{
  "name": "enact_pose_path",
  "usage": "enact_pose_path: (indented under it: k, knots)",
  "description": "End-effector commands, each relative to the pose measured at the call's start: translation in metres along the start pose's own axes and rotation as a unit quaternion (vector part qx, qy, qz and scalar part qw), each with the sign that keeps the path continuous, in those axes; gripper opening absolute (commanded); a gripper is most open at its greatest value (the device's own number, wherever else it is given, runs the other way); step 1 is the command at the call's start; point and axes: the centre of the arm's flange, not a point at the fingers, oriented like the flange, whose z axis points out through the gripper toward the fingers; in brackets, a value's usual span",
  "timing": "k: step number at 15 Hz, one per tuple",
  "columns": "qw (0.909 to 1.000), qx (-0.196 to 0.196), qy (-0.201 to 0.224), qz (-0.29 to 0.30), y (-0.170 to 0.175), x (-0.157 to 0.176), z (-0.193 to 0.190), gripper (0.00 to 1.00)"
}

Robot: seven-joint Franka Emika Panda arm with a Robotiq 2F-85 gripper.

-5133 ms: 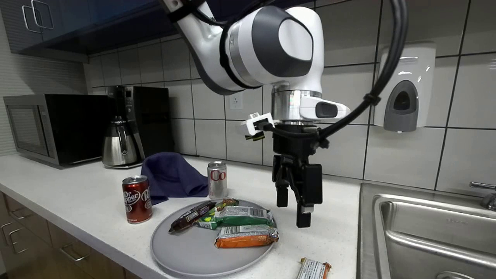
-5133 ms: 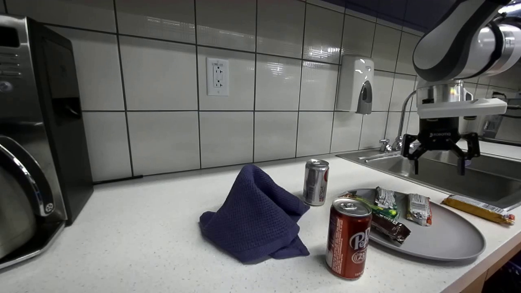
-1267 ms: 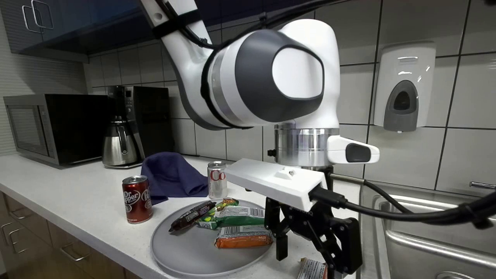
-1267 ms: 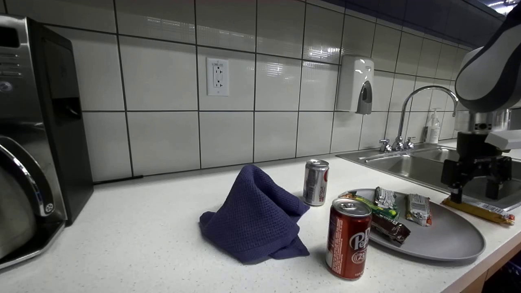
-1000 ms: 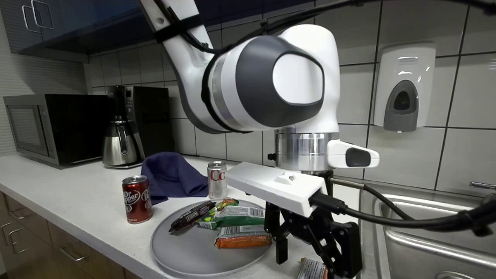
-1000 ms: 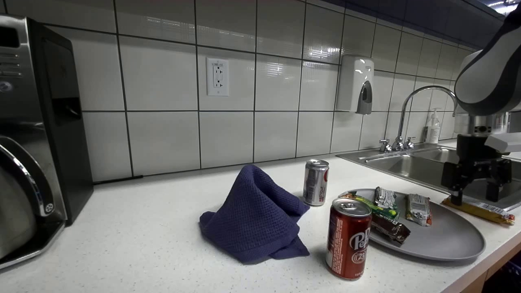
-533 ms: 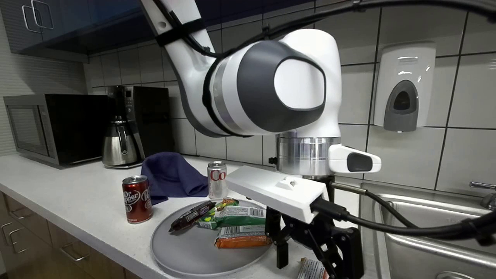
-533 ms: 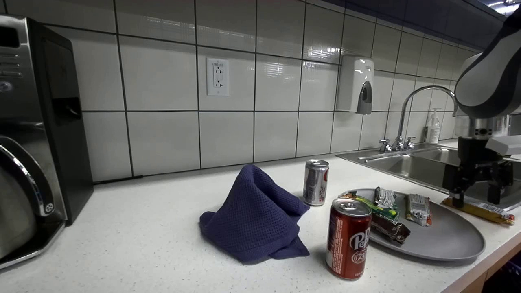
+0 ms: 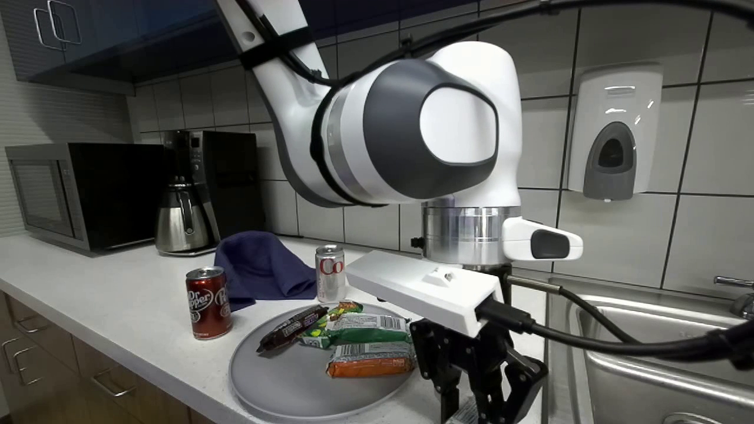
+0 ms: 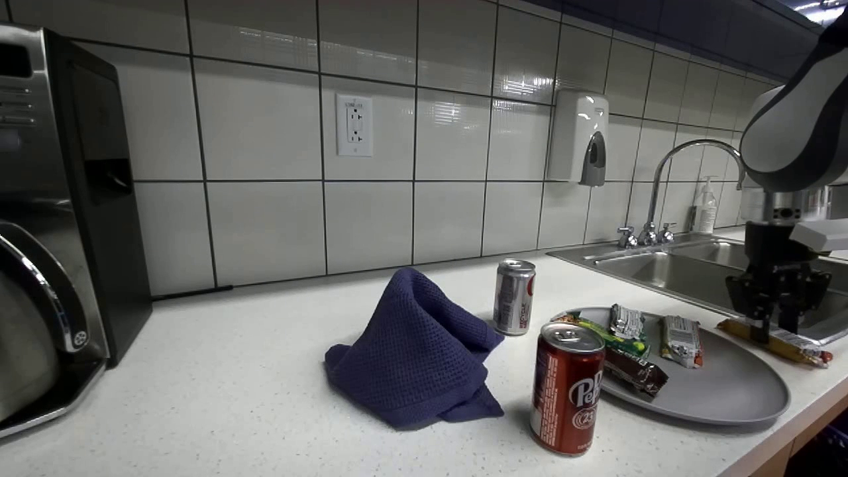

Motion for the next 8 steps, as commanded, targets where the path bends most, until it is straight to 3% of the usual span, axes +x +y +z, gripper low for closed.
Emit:
enact_pose_path:
  k: [1,8]
  knots:
    - [1.0,0.0,0.007,-0.004,0.005,0.005,-0.002,0.17]
    - [0.9997,0.01,0.022,0.0,0.004,0.003,-0.029,0.17]
